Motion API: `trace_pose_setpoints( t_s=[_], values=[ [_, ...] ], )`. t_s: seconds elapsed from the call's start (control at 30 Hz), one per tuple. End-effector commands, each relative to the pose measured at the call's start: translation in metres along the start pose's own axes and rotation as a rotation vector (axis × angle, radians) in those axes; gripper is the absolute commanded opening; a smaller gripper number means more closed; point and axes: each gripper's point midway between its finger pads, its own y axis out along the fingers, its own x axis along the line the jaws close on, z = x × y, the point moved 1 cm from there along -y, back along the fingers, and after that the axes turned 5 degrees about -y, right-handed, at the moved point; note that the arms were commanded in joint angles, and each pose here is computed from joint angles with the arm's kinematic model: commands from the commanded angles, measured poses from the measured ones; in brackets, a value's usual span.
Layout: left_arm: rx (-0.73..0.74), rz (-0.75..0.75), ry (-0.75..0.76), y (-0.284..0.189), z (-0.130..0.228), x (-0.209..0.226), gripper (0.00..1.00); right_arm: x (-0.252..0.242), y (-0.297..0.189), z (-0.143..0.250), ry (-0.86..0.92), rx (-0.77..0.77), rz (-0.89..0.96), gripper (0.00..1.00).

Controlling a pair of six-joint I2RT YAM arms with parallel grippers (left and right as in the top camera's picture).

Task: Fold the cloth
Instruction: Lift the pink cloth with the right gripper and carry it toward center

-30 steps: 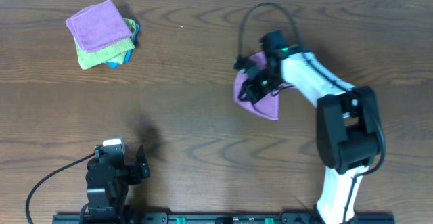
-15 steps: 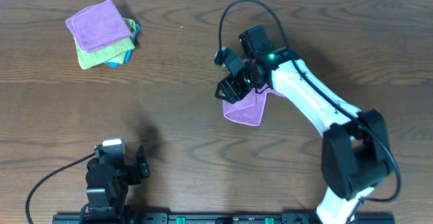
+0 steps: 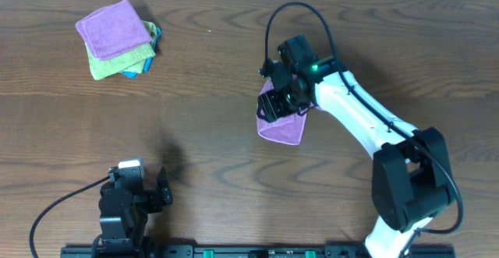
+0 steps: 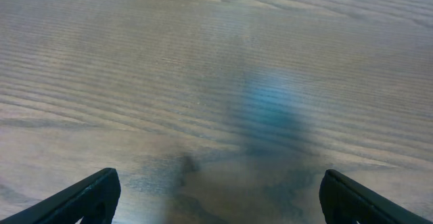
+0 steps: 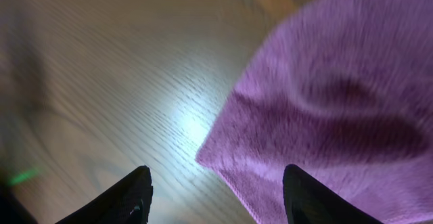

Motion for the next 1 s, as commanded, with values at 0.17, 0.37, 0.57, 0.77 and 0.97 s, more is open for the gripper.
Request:
trace_pose_setpoints(
  t_s=[0.17,0.37,0.57,0.77,0.97],
  values=[
    [0.015,-0.017,0.007,0.002,0.006,0.003,0.95,-0.038,0.015,0.029,0.110,0.054,0.153,0.57],
    [0.015,-0.017,0.008,0.002,0.006,0.003,0.95,-0.062,0.007,0.029,0.150,0.042,0.214,0.57],
    [0.015,-0.017,0.008,0.002,0.006,0.003,0.95,-0.074,0.007,0.026,0.149,0.008,0.199,0.58],
    [0.015,-0.017,0.008,0.002,0.006,0.003,0.95,-0.066,0.020,0.026,0.135,-0.028,0.117,0.57],
    [0.015,-0.017,0.007,0.002,0.006,0.003,0.95,-0.068,0.024,0.025,0.129,-0.048,0.118,0.51]
  ],
)
